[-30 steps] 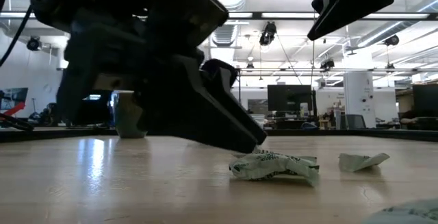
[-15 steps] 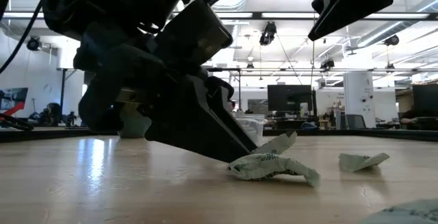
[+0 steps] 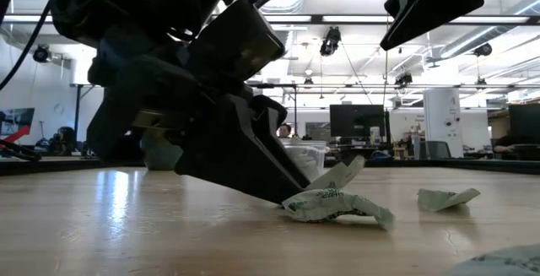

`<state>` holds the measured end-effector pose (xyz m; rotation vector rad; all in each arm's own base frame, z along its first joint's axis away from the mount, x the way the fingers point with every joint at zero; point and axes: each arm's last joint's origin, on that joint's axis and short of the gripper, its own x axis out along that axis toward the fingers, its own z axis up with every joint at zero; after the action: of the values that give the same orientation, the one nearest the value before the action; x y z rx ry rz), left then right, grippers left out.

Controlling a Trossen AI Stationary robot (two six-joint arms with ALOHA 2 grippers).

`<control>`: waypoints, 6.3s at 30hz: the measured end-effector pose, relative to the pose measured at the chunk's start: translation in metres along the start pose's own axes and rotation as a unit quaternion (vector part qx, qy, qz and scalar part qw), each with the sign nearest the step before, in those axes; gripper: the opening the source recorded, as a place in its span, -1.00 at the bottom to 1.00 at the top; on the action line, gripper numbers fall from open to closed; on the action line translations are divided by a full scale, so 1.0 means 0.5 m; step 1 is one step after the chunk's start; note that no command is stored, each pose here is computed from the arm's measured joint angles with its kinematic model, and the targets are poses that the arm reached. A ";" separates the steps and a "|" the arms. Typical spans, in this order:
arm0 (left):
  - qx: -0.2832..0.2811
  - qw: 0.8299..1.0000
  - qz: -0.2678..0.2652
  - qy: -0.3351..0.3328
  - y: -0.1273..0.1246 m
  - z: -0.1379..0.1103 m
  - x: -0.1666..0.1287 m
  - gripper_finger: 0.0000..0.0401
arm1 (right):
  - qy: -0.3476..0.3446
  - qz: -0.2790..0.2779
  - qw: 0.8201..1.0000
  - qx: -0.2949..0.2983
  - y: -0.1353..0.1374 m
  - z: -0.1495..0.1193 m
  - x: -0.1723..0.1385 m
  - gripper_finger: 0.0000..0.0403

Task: Pick and place Stevia / Truvia into bins
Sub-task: Put the stevia packet into the bottom transparent container

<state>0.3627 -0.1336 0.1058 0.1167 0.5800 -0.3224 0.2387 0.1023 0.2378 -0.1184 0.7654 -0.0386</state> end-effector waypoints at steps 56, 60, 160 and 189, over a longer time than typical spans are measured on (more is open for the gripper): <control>0.032 0.934 0.344 0.091 0.148 0.056 -0.134 -0.98 | 0.003 -0.001 1.000 -0.002 0.000 -0.003 0.002 -0.66; 0.018 0.927 0.357 0.113 0.166 0.044 -0.138 -0.98 | 0.003 -0.001 1.000 -0.002 0.000 -0.003 0.002 -0.66; 0.001 0.975 0.221 -0.010 -0.069 0.111 -0.355 -0.26 | -0.070 0.205 0.973 -0.080 0.120 -0.179 0.225 0.07; 0.002 0.975 0.222 -0.005 -0.068 0.104 -0.353 -0.26 | -0.063 0.193 0.974 -0.096 0.106 -0.180 0.231 -0.59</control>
<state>0.2392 -0.1293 0.2463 0.2439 0.5264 0.1102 0.2593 0.1376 0.0874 -0.1518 0.6528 0.4106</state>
